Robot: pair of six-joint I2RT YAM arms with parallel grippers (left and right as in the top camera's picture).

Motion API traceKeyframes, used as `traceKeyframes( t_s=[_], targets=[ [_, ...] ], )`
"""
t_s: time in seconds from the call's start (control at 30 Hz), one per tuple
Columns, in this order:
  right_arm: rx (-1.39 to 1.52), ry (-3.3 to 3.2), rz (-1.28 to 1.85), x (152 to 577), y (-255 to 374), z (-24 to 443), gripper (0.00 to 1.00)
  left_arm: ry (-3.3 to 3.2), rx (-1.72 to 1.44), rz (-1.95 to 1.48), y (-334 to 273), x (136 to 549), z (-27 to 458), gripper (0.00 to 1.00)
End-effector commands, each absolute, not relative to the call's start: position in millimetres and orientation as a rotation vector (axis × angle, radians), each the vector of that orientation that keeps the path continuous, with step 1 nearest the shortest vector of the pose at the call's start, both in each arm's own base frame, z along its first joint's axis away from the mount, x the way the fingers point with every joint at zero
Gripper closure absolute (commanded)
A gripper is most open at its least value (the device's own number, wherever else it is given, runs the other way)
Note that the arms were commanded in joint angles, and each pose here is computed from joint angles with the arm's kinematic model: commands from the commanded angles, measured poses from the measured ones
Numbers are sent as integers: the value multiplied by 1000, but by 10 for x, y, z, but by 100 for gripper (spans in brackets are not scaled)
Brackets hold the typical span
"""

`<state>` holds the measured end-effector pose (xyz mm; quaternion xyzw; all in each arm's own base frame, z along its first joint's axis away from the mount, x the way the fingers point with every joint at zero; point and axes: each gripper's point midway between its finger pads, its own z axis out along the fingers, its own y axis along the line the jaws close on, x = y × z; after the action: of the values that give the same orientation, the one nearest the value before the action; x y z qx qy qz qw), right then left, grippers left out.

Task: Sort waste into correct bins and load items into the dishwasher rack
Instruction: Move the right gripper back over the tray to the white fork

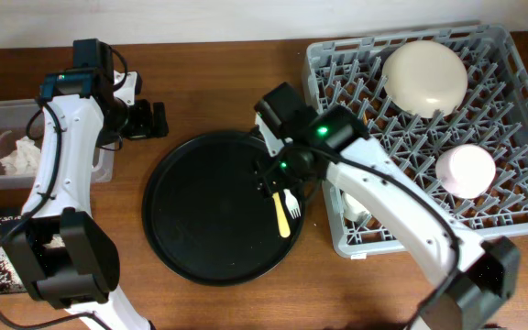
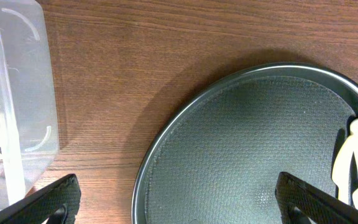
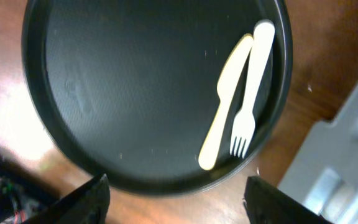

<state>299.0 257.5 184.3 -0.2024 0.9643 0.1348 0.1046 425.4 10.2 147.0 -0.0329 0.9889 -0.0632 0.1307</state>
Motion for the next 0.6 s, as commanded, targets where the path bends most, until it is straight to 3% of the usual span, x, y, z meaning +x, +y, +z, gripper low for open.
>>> traceKeyframes(
  t_s=[0.0, 0.1, 0.17, 0.57],
  targets=[
    [-578, 2900, 321, 3152, 2675, 1424, 37, 2852, -110, -177, 120, 4273, 1540, 1],
    [-577, 2998, 114, 3250, 2553, 877, 49, 2852, -110, -177, 120, 4273, 1540, 0],
    [-573, 3005, -31, 3323, 2430, 699, 50, 2852, -111, -177, 120, 4273, 1540, 0],
    [-450, 2980, -59, 3446, 2436, 602, 60, 2852, -111, -177, 120, 4273, 1540, 0]
  ],
)
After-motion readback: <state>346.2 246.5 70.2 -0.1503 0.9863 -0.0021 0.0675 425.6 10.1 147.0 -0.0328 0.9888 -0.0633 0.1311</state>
